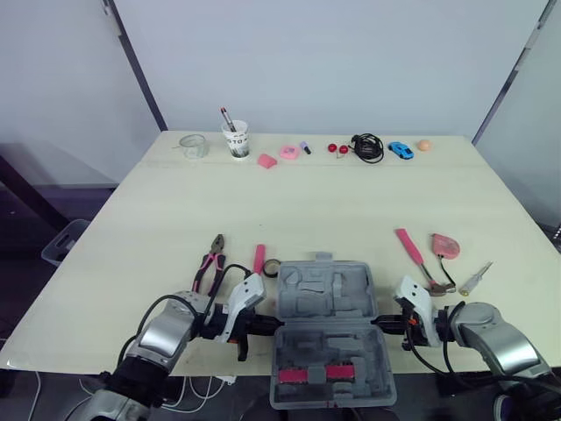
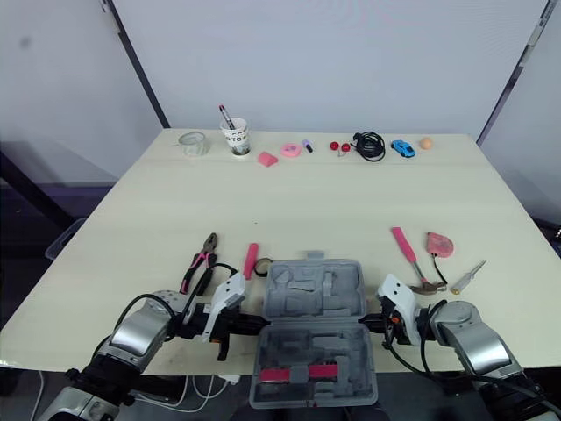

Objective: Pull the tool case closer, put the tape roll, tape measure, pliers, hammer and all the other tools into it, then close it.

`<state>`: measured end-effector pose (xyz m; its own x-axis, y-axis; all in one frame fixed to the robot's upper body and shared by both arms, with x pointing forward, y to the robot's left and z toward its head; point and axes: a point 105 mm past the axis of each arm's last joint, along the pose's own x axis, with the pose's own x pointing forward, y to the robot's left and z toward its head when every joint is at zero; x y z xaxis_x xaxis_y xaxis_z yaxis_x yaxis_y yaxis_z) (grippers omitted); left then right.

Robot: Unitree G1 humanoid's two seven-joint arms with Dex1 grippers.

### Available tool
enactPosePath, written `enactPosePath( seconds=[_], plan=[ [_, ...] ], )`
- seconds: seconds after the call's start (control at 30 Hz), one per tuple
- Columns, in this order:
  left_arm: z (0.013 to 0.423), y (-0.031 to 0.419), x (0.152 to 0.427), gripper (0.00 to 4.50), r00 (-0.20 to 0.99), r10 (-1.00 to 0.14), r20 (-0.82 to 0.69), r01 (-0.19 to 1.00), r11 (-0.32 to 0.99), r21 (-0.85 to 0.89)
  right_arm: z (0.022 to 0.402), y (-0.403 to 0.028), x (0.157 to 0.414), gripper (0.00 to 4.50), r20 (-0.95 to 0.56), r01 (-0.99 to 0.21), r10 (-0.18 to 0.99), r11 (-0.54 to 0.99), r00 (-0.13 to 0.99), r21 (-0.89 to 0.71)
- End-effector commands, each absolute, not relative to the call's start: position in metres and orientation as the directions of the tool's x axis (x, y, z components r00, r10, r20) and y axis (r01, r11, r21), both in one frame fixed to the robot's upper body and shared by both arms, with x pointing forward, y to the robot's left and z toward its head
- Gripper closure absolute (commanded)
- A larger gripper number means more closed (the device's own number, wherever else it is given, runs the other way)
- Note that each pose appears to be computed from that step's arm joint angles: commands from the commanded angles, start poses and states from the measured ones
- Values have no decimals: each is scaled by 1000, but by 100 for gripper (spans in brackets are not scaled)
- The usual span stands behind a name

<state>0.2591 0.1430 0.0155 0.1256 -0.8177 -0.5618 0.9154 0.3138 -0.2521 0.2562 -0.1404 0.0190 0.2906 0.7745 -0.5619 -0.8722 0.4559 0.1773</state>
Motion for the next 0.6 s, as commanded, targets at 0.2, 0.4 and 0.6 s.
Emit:
enactPosePath(
  seconds=[0.2,0.4,0.6],
  plan=[
    [0,128,247,439,49,-816,-576,916,266,-300,18,-139,252,450,-554,-875,785,444,277,193],
    [0,126,247,439,44,-820,-570,917,260,-302,19,-140,253,450,-555,-874,783,448,281,189],
    [-1,124,247,439,41,-821,-569,918,256,-303,20,-142,253,450,-556,-874,782,448,280,190]
  ],
)
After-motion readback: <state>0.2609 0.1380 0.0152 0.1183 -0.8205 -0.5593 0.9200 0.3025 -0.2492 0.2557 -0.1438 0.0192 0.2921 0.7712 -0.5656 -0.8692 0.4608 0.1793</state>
